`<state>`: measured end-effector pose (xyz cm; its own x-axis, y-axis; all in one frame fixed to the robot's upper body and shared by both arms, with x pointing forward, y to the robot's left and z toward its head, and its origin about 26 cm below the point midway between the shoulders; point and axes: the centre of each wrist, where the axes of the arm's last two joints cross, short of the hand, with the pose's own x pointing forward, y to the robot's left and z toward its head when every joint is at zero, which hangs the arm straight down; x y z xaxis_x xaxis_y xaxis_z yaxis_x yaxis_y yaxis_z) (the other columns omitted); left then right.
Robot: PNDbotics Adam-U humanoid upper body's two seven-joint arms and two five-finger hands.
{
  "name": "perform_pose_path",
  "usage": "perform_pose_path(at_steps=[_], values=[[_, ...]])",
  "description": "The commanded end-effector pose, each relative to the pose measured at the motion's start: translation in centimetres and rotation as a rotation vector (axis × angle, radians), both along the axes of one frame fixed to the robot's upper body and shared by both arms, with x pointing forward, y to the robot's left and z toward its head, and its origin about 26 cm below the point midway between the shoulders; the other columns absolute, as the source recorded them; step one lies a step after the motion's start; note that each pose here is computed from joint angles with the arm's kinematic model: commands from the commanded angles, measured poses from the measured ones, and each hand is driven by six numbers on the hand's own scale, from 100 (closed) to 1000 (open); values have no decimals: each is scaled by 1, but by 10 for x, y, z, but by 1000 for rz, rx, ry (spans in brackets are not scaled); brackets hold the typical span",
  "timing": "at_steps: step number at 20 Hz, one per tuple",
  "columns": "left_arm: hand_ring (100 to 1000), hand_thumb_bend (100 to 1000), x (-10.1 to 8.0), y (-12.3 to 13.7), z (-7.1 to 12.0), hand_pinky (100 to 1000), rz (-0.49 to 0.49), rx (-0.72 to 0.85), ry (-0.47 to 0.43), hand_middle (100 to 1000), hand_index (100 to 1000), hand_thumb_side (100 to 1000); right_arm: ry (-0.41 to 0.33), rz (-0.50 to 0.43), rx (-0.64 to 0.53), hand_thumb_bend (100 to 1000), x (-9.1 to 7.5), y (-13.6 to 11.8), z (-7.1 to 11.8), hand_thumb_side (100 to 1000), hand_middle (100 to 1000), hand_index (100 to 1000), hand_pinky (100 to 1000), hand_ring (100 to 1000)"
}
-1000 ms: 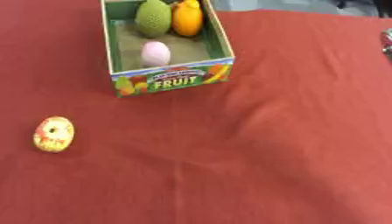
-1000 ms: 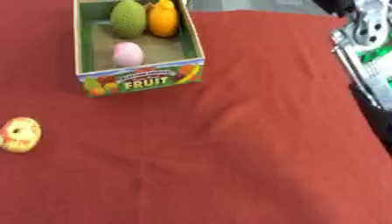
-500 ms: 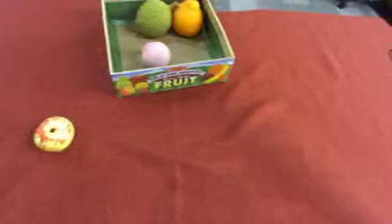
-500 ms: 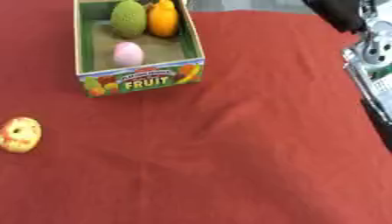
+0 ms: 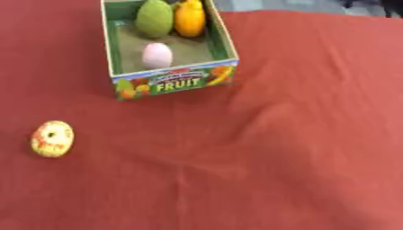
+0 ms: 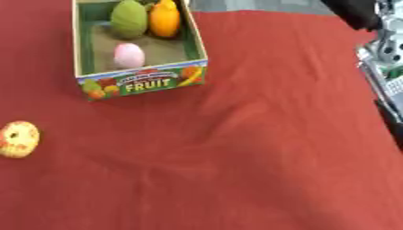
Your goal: Pick up objects on the table and place them in the box.
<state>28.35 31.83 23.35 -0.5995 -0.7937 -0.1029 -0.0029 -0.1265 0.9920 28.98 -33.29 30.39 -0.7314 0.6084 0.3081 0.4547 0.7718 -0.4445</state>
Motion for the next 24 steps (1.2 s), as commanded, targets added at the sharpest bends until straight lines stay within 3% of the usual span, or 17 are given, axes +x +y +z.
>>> perform_pose_path(at_steps=[1,9,18,24], values=[[944,478,-1,-3,10,887,-2,43,18,859,922,606,-24,-3,-31,100,-4,1,8,590,663,837,859,782],[959,469,3,-19,15,901,-28,50,30,877,929,614,-4,1,-34,100,-3,3,5,592,661,834,859,779],[955,494,11,-45,35,899,-59,-12,14,864,911,647,10,6,-32,100,-3,4,3,594,659,833,859,778],[949,488,13,-56,42,893,-49,-46,4,858,906,623,23,8,-32,100,-2,5,1,597,657,832,859,777]])
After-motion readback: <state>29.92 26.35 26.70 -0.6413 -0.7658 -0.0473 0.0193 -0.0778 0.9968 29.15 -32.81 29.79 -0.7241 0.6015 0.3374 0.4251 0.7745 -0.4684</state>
